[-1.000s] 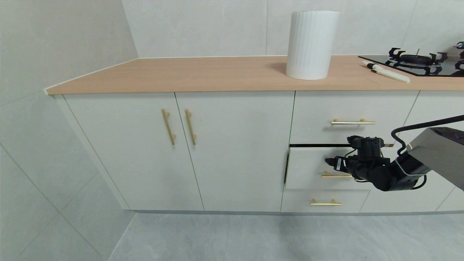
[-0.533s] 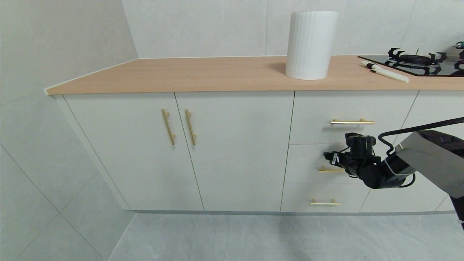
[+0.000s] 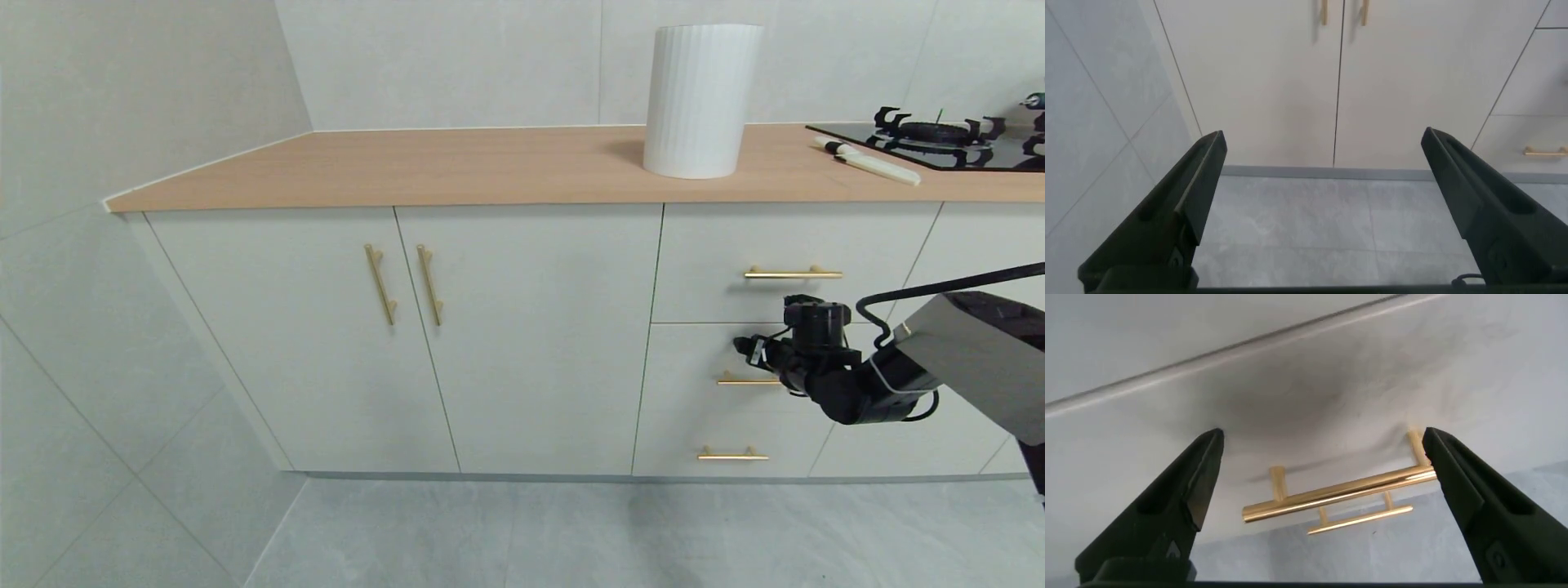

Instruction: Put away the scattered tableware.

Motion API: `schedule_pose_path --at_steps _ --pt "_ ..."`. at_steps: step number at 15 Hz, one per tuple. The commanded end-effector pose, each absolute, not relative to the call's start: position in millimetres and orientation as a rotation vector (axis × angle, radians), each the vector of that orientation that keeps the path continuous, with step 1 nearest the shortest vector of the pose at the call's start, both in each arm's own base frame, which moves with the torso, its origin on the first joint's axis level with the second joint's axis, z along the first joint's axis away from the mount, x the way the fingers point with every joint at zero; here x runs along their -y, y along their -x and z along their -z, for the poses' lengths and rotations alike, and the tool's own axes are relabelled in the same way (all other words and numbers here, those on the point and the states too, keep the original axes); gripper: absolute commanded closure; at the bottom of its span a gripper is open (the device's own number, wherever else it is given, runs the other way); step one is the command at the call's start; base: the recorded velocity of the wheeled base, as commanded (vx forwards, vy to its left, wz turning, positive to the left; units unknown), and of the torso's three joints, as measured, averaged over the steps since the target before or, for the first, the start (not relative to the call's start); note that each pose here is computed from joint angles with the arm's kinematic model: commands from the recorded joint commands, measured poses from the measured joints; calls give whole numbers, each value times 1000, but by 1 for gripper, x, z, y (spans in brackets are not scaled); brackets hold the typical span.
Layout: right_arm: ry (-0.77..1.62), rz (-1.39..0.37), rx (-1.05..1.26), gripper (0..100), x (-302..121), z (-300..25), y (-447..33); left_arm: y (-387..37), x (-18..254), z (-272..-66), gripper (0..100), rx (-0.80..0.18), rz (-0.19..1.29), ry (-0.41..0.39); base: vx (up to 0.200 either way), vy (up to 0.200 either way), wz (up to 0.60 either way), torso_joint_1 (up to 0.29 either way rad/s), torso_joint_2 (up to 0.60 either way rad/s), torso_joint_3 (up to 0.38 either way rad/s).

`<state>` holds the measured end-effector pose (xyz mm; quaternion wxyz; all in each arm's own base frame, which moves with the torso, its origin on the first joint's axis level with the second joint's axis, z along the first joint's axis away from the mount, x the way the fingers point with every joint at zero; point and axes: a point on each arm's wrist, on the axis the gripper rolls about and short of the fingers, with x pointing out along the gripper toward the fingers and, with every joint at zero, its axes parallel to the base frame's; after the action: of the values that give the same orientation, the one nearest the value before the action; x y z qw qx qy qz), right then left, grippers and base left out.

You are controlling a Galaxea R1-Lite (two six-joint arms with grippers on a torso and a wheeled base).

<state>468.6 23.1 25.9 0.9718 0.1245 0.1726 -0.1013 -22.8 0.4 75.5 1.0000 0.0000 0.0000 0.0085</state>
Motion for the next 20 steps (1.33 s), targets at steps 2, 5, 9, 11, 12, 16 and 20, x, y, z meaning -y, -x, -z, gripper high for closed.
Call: schedule_pose_path --at_steps 2,5,9,11,12,16,20 --pt "-261 174 -278 0 -28 -97 -422 23 0 -75 0 0 -17 0 0 0 0 0 0 0" --pt "-269 168 -139 0 -27 -162 -348 23 0 -75 0 0 -17 0 0 0 0 0 0 0" --pt "-170 212 48 0 -13 -218 -211 23 0 -75 0 0 -17 0 0 0 0 0 0 0" --pt "-60 219 102 0 -7 -219 -146 23 0 -75 0 0 -17 0 0 0 0 0 0 0" --pt "-8 232 123 0 -4 -216 -122 23 0 -75 0 0 -17 0 0 0 0 0 0 0" --pt "188 443 162 0 9 -215 -28 23 0 -75 0 0 -17 0 0 0 0 0 0 0" --pt "191 444 156 0 11 -184 37 23 0 -75 0 0 -17 0 0 0 0 0 0 0"
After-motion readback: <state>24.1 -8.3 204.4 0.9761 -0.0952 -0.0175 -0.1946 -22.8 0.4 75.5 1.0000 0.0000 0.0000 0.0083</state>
